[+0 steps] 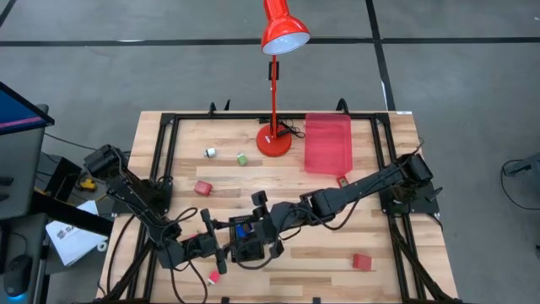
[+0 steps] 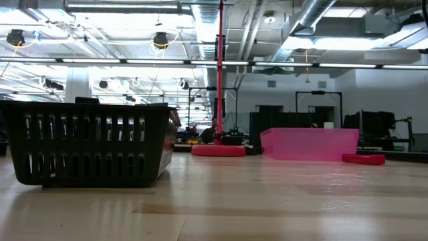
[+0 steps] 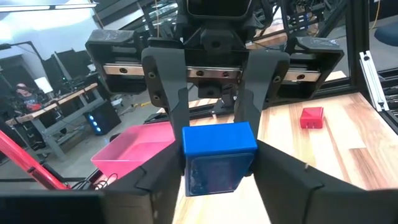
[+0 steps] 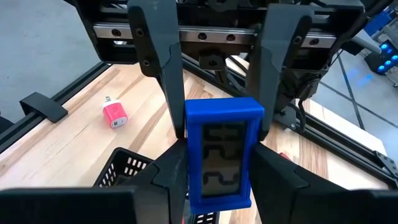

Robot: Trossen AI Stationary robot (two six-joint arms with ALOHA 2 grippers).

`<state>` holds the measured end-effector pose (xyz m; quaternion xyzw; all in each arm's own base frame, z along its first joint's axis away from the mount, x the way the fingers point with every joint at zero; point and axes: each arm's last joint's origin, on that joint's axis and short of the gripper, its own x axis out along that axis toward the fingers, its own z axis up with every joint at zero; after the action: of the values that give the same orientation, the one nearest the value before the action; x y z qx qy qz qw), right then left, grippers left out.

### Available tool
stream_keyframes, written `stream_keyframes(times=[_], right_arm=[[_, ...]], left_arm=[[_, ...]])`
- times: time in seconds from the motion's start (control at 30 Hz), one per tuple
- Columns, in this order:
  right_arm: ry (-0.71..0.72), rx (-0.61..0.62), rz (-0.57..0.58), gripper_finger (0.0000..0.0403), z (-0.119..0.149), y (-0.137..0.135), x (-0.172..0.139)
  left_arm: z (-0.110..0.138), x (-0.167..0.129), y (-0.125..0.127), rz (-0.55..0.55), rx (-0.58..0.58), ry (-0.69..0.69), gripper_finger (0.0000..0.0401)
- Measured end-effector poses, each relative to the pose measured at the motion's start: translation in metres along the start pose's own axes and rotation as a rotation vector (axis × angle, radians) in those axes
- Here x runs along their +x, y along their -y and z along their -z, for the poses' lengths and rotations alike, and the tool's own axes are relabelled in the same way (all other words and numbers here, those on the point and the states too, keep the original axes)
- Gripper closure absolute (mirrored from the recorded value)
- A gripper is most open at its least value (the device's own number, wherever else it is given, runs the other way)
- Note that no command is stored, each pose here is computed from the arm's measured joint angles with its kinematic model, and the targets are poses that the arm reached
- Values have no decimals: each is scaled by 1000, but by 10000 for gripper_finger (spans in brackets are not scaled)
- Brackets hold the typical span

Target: Pick & Place Office items

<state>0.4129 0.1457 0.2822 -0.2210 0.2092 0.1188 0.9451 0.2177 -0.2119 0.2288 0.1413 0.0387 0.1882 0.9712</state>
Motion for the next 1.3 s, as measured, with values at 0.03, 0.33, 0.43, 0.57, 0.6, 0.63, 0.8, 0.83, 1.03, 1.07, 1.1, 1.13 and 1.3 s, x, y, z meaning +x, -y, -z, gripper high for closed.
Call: stream_keyframes(times=[0.03, 0.33, 0.43, 0.57, 0.6, 0.63, 0.8, 0.83, 1.03, 1.07, 1.1, 1.13, 1.3], right_arm=[[0, 3, 0, 269, 0, 0, 0], [2, 7, 0, 269, 0, 0, 0], [2, 7, 0, 269, 0, 0, 0], [1, 11, -1, 267, 0, 0, 0], [1, 11, -2, 265, 0, 0, 0], [0, 11, -3, 262, 0, 0, 0], [-2, 19, -4, 232, 0, 0, 0], [-6, 20, -5, 224, 0, 0, 0], [-18, 34, 0, 189, 2, 0, 0], [-29, 37, 2, 186, 3, 0, 0], [-45, 40, 13, 183, 4, 1, 0], [-68, 41, 24, 181, 6, 1, 0], [-141, 60, 35, 179, 14, 4, 0]], left_arm=[[0, 0, 0, 0, 0, 0, 230], [-2, 0, 1, 31, -23, 17, 232], [-2, 0, 1, 34, -24, 18, 233], [-2, 0, 1, 34, -24, 18, 243], [-2, 0, 1, 36, -24, 19, 244], [-2, 0, 1, 38, -25, 19, 244], [-3, 0, 1, 49, -27, 22, 236], [-3, 0, 1, 54, -31, 25, 236], [-3, 0, 1, 50, -29, 23, 242], [-3, 0, 1, 47, -26, 22, 240], [-3, 0, 1, 38, -24, 19, 238], [-2, 0, 0, 27, -19, 17, 237], [-2, -4, 1, -2, 2, 10, 239]])
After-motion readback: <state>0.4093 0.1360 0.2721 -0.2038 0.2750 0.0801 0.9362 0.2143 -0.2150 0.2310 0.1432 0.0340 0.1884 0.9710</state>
